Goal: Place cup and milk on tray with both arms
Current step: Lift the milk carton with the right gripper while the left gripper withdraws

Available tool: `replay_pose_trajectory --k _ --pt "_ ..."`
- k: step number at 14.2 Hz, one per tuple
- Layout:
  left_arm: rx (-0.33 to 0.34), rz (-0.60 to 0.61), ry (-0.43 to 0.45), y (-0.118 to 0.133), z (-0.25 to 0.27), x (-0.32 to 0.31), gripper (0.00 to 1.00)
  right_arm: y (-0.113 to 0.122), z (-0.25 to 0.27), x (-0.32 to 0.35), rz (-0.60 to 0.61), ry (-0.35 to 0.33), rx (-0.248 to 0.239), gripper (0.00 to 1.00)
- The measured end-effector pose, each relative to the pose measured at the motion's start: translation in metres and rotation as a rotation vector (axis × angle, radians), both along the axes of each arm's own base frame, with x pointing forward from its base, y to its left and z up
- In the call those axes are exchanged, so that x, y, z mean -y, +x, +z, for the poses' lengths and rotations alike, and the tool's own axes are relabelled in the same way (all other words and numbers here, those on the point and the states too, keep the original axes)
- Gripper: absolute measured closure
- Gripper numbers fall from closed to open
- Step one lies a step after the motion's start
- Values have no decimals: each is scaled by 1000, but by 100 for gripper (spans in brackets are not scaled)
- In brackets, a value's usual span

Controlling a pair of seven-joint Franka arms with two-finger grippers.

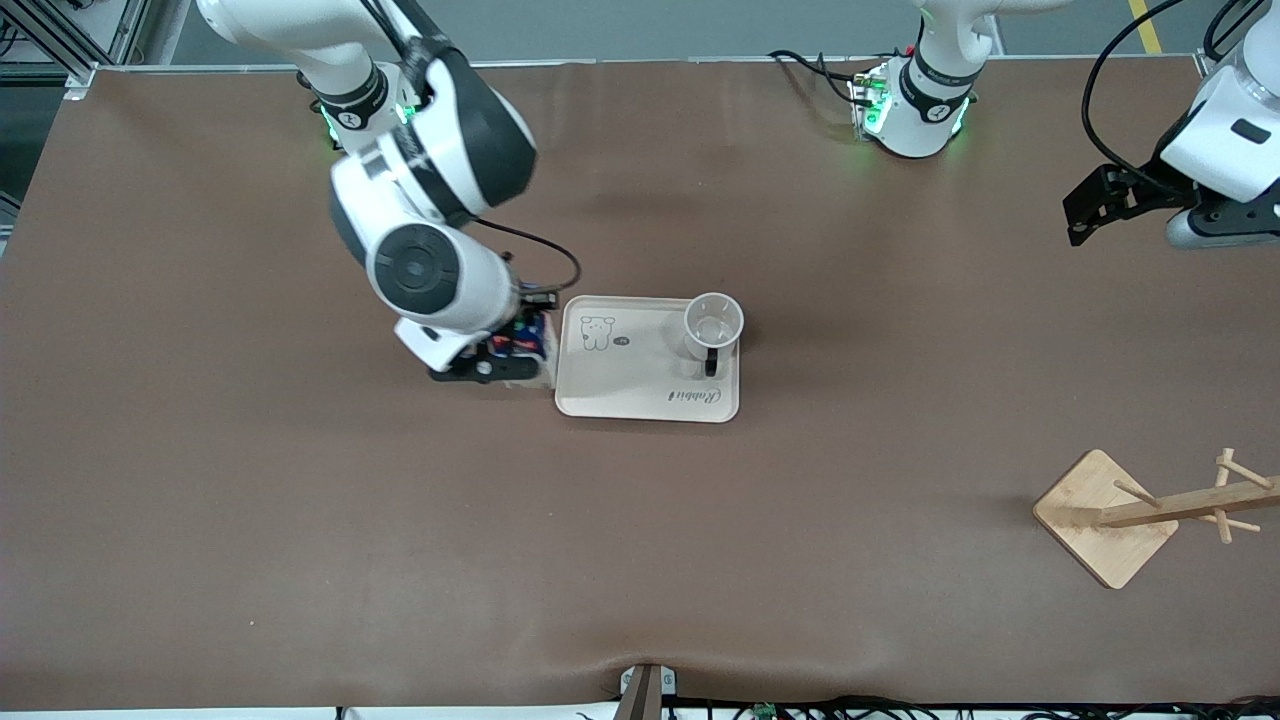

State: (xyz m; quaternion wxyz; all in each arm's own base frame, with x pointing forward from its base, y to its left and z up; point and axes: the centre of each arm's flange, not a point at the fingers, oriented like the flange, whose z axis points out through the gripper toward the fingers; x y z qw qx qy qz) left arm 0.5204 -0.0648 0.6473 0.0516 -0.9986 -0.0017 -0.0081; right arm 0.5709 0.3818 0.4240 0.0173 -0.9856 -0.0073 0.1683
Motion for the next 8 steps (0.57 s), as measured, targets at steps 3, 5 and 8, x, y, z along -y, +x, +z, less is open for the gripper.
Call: replay_pose_trajectory --k 3,5,8 --pt "1 1 0 -2 1 0 0 11 -19 -22 -11 38 6 37" --pt "1 1 0 -2 1 0 0 13 -32 -29 -51 42 -7 37" --pt "-5 1 -2 -2 0 0 0 10 -33 -38 -100 97 -53 37"
